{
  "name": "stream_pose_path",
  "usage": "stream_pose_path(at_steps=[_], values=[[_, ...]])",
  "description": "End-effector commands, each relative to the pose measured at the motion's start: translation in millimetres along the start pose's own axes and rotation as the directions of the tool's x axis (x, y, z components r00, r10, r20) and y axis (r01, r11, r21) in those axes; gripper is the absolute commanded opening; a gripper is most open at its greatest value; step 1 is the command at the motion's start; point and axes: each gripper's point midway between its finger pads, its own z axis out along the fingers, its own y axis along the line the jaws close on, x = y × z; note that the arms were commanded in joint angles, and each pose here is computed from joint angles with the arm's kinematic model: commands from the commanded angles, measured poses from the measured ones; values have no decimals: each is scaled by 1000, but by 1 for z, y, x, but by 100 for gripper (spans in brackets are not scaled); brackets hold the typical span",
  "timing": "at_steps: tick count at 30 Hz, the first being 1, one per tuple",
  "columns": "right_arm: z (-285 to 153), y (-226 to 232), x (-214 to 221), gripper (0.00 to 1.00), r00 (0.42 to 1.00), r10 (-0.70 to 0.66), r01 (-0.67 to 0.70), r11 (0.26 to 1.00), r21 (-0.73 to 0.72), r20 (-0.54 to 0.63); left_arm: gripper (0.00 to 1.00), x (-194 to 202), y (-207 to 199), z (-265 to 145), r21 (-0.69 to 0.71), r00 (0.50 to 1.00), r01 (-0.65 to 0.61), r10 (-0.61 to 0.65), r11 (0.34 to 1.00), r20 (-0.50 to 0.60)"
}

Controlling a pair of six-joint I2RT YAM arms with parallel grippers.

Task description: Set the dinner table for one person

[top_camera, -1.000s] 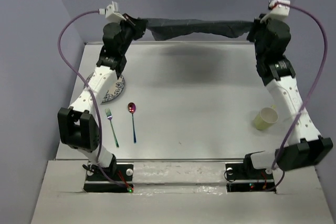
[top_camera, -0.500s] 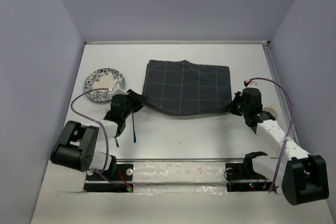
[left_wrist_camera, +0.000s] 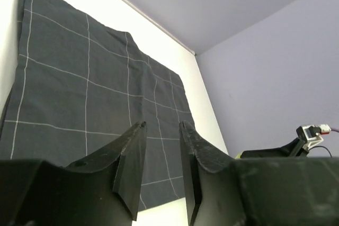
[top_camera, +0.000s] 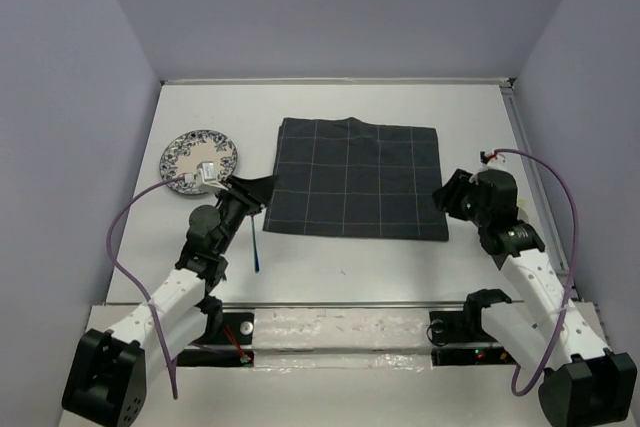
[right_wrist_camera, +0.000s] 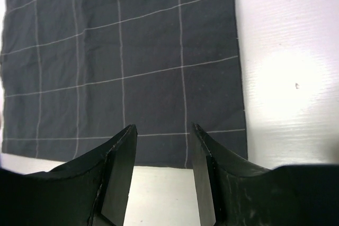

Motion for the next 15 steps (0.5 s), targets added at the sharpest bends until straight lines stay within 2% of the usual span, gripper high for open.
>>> stream_pose_path(at_steps=[1, 3, 5, 6, 7, 8, 11, 15], values=[[-7, 23, -11, 51, 1000, 16, -16, 995, -97, 4, 39, -12, -13, -5, 7, 998, -42, 42, 999, 36], [3, 23, -6, 49, 999, 23, -25, 994, -102, -23, 37, -13, -24, -6, 33, 998, -52, 51, 998, 26], [15, 30, -8, 45, 999, 31, -32, 991, -128, -16, 36, -14, -48, -5, 87, 997, -73, 73, 994, 5], [24, 36, 1, 41, 998, 33, -40, 989, -145, -51, 35, -12, -54, -7, 98, 997, -79, 80, 992, -9], [29, 42, 3, 36, 998, 32, -42, 985, -166, -62, 35, -14, -74, -8, 143, 996, -84, 88, 986, -18], [33, 55, -4, 19, 999, 26, -33, 979, -203, -38, 35, -17, -85, -12, 171, 995, -93, 97, 981, -17], [52, 88, 19, 1, 995, -50, 28, 971, -236, -86, 34, -21, -117, -22, 233, 987, -146, 159, 961, -37], [100, 123, 17, 0, 989, -127, 110, 975, -191, -80, 34, -41, -149, -42, 277, 963, -246, 265, 929, -36]])
